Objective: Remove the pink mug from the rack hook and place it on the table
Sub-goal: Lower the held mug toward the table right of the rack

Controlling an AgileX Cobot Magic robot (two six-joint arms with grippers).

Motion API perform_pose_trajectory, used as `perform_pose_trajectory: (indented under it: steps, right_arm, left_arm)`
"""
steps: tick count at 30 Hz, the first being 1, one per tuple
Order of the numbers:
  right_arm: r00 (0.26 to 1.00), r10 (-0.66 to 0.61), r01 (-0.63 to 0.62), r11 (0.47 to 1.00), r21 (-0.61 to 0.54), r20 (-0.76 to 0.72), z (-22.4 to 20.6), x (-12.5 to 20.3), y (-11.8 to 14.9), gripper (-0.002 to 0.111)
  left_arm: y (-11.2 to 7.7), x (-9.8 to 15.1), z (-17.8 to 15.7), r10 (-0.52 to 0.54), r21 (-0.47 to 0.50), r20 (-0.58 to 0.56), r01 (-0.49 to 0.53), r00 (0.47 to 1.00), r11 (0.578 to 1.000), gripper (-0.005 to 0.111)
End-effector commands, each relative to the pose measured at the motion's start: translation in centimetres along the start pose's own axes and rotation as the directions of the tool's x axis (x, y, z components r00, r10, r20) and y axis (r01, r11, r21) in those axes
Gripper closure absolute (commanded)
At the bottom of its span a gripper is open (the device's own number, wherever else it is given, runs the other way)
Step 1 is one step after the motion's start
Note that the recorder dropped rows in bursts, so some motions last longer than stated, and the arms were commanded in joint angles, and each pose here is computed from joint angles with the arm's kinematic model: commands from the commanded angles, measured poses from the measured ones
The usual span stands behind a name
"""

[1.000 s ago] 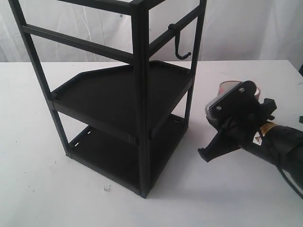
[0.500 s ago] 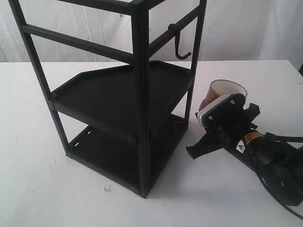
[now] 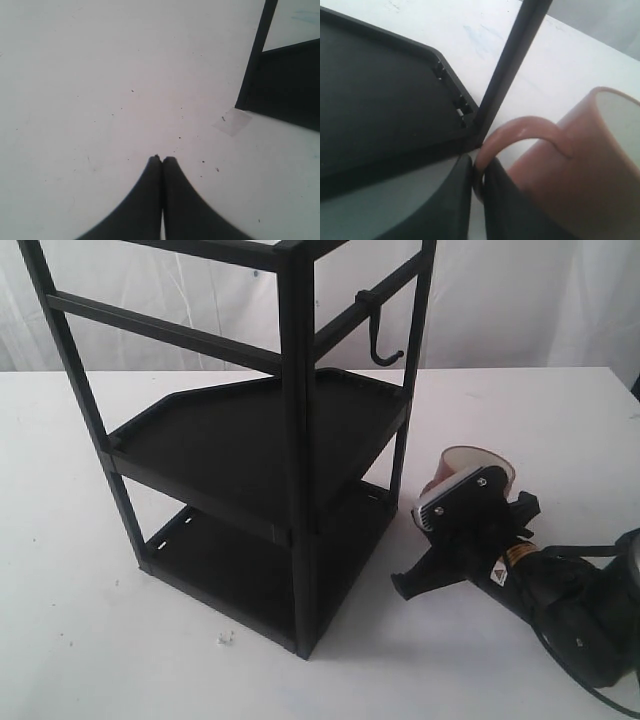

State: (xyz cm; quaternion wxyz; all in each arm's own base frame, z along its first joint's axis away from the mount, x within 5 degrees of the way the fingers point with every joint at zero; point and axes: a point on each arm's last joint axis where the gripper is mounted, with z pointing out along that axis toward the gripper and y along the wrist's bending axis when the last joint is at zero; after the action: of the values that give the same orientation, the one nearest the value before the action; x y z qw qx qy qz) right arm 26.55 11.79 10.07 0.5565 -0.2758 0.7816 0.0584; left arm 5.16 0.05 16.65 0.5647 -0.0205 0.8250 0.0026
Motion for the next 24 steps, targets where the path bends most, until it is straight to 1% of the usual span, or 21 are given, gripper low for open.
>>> perform_pose_trajectory:
  steps: [1, 14, 16, 20, 24]
  right_arm:
    - [0.998, 0.056, -0.056, 0.998, -0.002, -0.002, 0.12, 0.42, 0.14, 0.108]
    - [0.998, 0.056, -0.056, 0.998, -0.002, 0.000, 0.12, 0.41, 0.14, 0.108]
    - [0.998, 0.056, -0.056, 0.998, -0.002, -0.002, 0.12, 0.43, 0.14, 0.105]
    - [0.998, 0.056, -0.056, 0.998, -0.002, -0.002, 0.12, 0.43, 0.14, 0.094]
    - [0.998, 0.056, -0.056, 0.998, -0.002, -0.004, 0.12, 0.44, 0.14, 0.089]
  left_arm:
    - [-0.03, 0.14, 0.01, 0.000, 0.005, -0.005, 0.000, 1.000, 1.000, 0.107]
    - [-0.03, 0.14, 0.01, 0.000, 0.005, -0.005, 0.000, 1.000, 1.000, 0.107]
    - [-0.03, 0.14, 0.01, 0.000, 0.005, -0.005, 0.000, 1.000, 1.000, 0.107]
    - [-0.03, 0.14, 0.01, 0.000, 0.005, -0.005, 0.000, 1.000, 1.000, 0.107]
    - [-0.03, 0.14, 0.01, 0.000, 0.005, -0.005, 0.000, 1.000, 1.000, 0.107]
